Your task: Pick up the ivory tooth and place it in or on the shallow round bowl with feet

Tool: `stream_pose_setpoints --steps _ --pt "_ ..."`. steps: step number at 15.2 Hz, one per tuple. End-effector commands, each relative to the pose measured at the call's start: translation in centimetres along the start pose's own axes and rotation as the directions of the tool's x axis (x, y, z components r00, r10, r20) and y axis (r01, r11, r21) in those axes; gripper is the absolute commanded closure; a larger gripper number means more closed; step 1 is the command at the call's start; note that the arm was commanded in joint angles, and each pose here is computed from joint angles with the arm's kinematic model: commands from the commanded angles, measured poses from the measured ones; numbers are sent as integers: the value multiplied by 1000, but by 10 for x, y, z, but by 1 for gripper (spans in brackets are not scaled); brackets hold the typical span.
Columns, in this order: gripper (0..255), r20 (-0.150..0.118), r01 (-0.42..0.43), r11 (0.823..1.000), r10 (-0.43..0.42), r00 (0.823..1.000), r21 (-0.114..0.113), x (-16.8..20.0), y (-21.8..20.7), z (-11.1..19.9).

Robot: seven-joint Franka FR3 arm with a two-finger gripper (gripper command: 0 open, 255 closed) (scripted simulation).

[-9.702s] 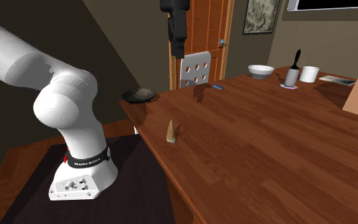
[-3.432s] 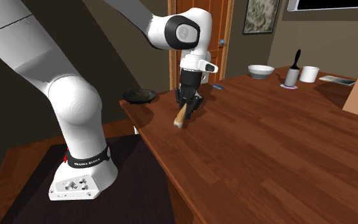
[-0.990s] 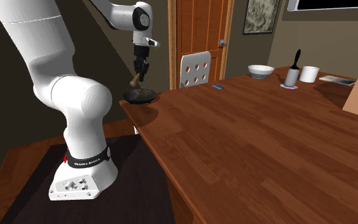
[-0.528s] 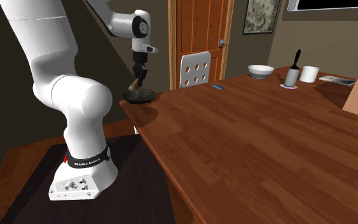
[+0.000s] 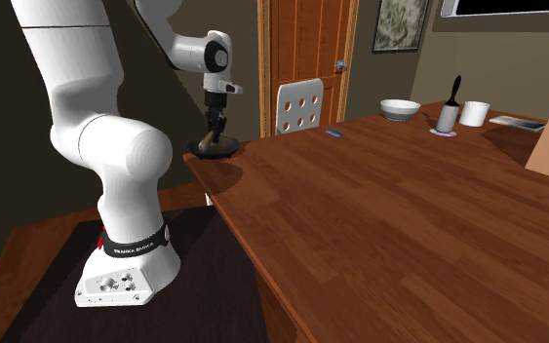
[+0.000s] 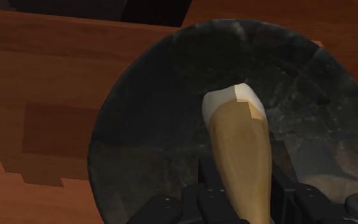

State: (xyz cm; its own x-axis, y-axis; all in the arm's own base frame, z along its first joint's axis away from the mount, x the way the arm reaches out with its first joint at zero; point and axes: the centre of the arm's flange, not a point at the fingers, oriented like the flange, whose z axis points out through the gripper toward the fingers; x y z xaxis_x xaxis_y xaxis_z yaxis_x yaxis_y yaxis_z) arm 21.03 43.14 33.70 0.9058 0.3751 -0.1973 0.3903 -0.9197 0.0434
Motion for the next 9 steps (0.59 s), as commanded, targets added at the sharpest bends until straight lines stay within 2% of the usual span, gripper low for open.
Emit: stream_pose_setpoints --steps 1,8,9 --pt "255 0 0 1000 0 1000 0 1 1 5" --pt "255 0 0 1000 0 1000 0 1 1 5" --pt "0 0 0 1000 0 1000 0 1 1 5"
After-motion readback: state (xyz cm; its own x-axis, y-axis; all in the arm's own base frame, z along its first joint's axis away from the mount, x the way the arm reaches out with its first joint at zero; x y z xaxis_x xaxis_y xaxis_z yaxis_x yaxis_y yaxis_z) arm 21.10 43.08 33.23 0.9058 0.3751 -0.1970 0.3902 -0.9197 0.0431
